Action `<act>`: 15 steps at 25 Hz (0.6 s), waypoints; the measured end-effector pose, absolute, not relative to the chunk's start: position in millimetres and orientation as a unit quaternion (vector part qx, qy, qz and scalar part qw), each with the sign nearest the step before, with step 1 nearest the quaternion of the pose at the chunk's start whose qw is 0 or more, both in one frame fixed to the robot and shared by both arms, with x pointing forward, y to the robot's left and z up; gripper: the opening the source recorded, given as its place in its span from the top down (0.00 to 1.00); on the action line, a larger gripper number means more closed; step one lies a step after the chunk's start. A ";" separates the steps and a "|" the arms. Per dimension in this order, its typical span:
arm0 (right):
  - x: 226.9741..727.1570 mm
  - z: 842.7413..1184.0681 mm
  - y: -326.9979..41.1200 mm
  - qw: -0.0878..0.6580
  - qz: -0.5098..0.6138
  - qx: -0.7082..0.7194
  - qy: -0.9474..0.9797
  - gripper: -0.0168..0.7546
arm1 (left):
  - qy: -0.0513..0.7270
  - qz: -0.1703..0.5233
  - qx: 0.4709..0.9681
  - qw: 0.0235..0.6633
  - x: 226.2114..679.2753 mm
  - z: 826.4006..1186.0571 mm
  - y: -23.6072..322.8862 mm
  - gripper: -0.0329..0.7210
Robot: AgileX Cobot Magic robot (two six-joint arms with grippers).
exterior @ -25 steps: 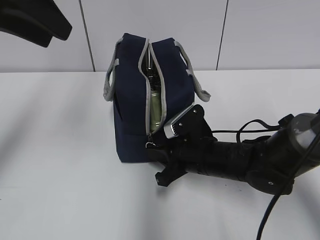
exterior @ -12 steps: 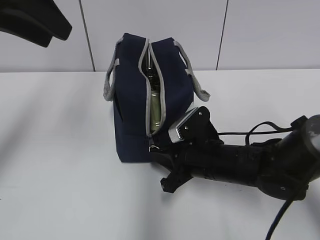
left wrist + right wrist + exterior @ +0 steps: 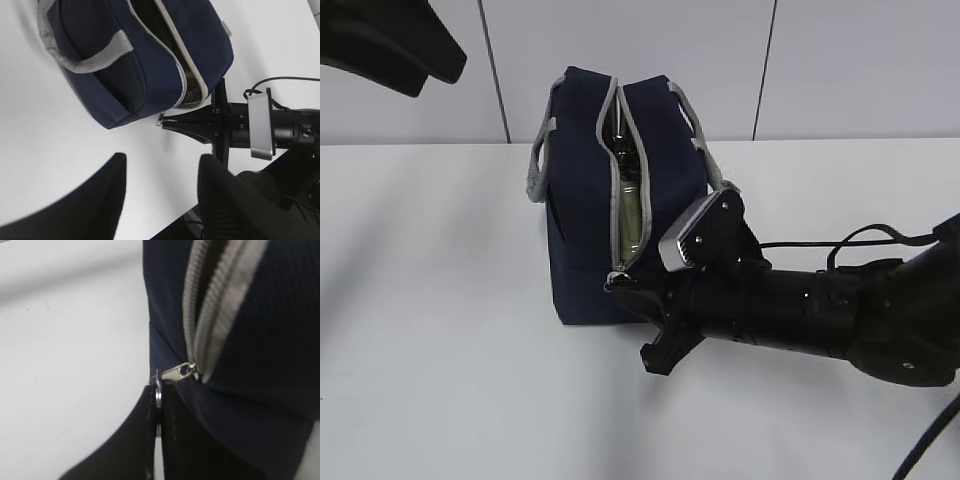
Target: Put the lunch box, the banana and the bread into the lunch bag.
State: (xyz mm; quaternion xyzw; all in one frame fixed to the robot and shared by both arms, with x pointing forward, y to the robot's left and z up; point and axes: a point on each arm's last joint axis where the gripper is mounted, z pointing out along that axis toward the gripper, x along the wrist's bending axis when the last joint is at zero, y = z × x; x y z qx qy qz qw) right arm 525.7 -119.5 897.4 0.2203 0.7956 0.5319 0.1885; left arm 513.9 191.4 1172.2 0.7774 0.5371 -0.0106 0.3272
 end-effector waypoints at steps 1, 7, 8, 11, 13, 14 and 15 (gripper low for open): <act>525.2 901.5 -119.3 0.190 0.535 0.216 0.794 1.00 | 0.537 -0.011 0.777 0.327 514.4 1171.6 191.3 0.51; 520.1 925.7 -118.6 0.192 0.553 0.196 0.787 1.00 | 0.538 -0.015 0.778 0.322 517.7 1167.8 190.4 0.51; 519.7 929.1 -119.5 0.193 0.553 0.194 0.787 1.00 | 0.537 -0.014 0.780 0.322 518.2 1167.3 190.3 0.51; 517.6 939.8 -120.2 0.198 0.556 0.188 0.785 1.00 | 0.528 -0.010 0.786 0.322 519.4 1166.3 190.0 0.51; 516.2 947.3 -120.3 0.198 0.557 0.183 0.786 1.00 | 0.521 -0.006 0.790 0.323 519.9 1166.5 190.0 0.51; 516.5 950.5 -119.4 0.194 0.556 0.178 0.788 1.00 | 0.517 -0.003 0.792 0.324 520.1 1166.6 190.0 0.51; 516.9 954.2 -118.4 0.189 0.556 0.176 0.790 1.00 | 0.512 0.000 0.795 0.326 520.5 1166.8 190.0 0.52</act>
